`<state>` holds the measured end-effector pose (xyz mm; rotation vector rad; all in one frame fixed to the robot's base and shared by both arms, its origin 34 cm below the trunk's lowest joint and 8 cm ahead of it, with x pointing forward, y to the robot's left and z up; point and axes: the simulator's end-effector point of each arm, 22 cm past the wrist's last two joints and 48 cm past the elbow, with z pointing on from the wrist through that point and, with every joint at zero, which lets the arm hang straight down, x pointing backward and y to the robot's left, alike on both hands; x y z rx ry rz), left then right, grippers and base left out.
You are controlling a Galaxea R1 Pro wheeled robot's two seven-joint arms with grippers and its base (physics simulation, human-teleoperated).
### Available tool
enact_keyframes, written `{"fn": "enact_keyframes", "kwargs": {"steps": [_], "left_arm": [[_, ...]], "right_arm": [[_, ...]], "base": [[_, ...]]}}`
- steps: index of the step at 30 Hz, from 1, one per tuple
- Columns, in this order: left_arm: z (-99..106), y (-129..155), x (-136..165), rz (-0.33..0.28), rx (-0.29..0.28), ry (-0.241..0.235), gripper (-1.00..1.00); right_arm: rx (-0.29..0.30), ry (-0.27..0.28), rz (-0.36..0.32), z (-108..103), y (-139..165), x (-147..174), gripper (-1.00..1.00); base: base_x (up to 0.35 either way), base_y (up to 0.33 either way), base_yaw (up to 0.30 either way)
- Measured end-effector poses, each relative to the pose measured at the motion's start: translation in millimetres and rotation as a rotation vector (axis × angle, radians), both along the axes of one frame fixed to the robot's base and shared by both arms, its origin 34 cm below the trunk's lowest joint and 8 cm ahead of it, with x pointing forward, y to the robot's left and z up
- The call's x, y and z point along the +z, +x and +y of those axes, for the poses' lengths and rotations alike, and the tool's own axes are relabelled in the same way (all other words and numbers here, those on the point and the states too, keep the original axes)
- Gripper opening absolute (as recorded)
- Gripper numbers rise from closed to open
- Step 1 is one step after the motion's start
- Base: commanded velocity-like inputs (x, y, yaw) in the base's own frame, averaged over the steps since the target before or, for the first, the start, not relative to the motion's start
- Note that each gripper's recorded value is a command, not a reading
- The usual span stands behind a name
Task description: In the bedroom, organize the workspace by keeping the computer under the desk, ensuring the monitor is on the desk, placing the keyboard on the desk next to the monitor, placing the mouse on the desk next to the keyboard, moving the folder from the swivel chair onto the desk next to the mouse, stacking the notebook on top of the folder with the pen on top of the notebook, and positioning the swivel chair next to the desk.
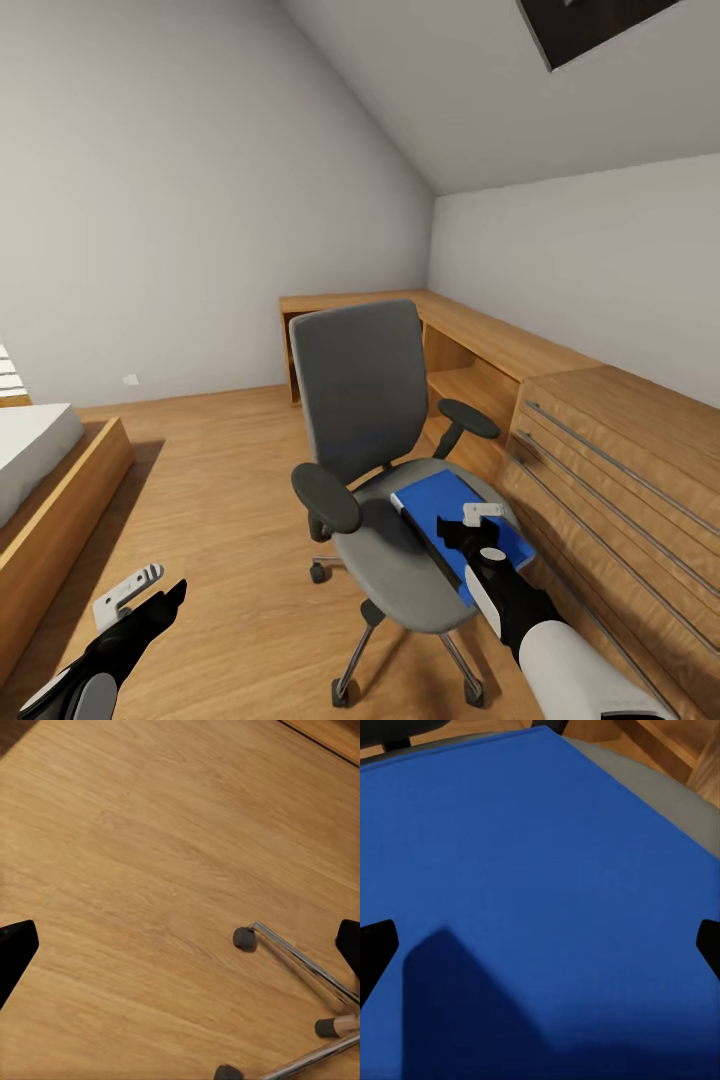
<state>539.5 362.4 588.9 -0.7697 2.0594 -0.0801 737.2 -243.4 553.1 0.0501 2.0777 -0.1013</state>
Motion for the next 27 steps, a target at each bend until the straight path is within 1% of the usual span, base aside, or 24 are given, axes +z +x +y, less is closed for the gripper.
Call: {"fn": "enact_keyframes", "kwargs": {"steps": [20,22,27], "left_arm": [[2,-1,-1,0.003,0.004,0.000,1.00],[2,-2,-5,0.004,0.005,0.000,1.00],[3,-5,-15,0.003,0.007,0.001,1.00]], "right_arm": [[0.000,0.000,0.001,0,0,0,1.00],[0.000,0.000,0.002,0,-1,-5,1.00],[0.001,-0.002,-0.022,0,2,-5,1.00]], "base": [[-0.002,0.000,0.000],[0.000,0.000,0.000],[0.000,0.000,0.000]]}}
